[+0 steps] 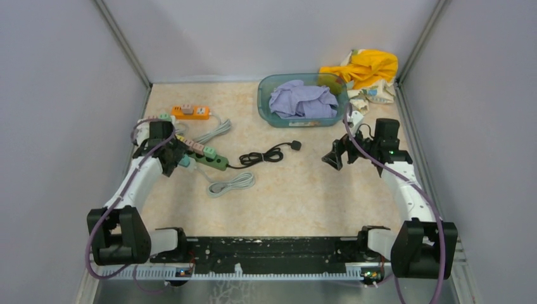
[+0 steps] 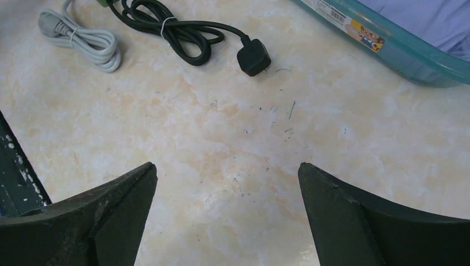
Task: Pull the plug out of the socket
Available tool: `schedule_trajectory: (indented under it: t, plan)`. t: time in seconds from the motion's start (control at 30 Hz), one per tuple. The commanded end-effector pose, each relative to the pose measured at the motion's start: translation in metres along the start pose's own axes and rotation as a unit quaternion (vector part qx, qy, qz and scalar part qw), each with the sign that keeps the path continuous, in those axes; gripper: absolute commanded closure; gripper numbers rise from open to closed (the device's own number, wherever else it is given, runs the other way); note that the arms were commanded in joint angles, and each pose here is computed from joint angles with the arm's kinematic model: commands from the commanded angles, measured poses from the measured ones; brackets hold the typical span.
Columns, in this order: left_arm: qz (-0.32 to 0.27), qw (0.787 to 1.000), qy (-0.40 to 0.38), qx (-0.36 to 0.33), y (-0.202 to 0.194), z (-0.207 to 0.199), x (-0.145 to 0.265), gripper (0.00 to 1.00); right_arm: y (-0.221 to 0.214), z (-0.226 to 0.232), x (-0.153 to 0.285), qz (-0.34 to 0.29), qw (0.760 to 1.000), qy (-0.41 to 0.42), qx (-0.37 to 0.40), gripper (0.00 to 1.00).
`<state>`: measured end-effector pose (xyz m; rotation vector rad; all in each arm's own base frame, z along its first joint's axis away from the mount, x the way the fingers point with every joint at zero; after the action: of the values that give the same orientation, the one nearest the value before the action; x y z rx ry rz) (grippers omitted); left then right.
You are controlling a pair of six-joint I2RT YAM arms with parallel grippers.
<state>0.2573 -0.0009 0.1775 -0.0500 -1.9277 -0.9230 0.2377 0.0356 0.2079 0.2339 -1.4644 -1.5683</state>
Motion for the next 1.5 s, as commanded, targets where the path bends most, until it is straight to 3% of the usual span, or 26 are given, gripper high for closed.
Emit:
schedule_trajectory:
  t: [0.0, 0.27, 0.47, 0.77, 0.97, 1.17, 1.47]
  plan:
    - [-0.016, 1.000, -0.010, 0.011, 0.002, 0.001, 0.001, 0.17, 0.007, 0.000, -0.003, -0.006, 1.000, 0.003, 0.026, 0.01]
    - [0.042, 0.998, 0.045, -0.007, -0.007, -0.007, -0.031, 0.20, 0.006, 0.001, -0.003, -0.001, 0.999, -0.001, 0.032, 0.01]
    - [0.095, 0.993, 0.066, -0.030, -0.020, -0.008, -0.050, 0.30, 0.006, 0.000, -0.003, 0.001, 0.999, -0.003, 0.034, 0.01]
    - [0.079, 0.993, 0.076, -0.041, -0.025, 0.008, -0.041, 0.37, 0.005, 0.000, -0.004, 0.003, 0.999, -0.003, 0.034, 0.01]
    - [0.078, 0.993, 0.067, -0.062, -0.034, 0.022, -0.034, 0.35, 0.005, 0.000, -0.003, 0.003, 0.999, -0.003, 0.035, 0.01]
    - [0.083, 0.992, 0.057, -0.079, -0.039, 0.026, -0.039, 0.21, 0.005, 0.000, -0.003, 0.004, 0.999, -0.002, 0.037, 0.01]
    - [0.108, 0.992, 0.022, -0.060, -0.034, 0.008, -0.045, 0.20, 0.005, 0.001, -0.004, 0.005, 0.999, -0.001, 0.038, 0.01]
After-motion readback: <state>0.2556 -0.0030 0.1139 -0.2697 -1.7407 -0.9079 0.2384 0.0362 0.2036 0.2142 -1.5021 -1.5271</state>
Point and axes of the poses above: each gripper's point midway between its finger pads, its own x axis back along the fingers, its own z axis along the line the jaws close on, y = z × x, the point moved 10 cm from there along x, back along the fingers, and after that the axes turned 6 degrees about -x, right-handed, at the moved point
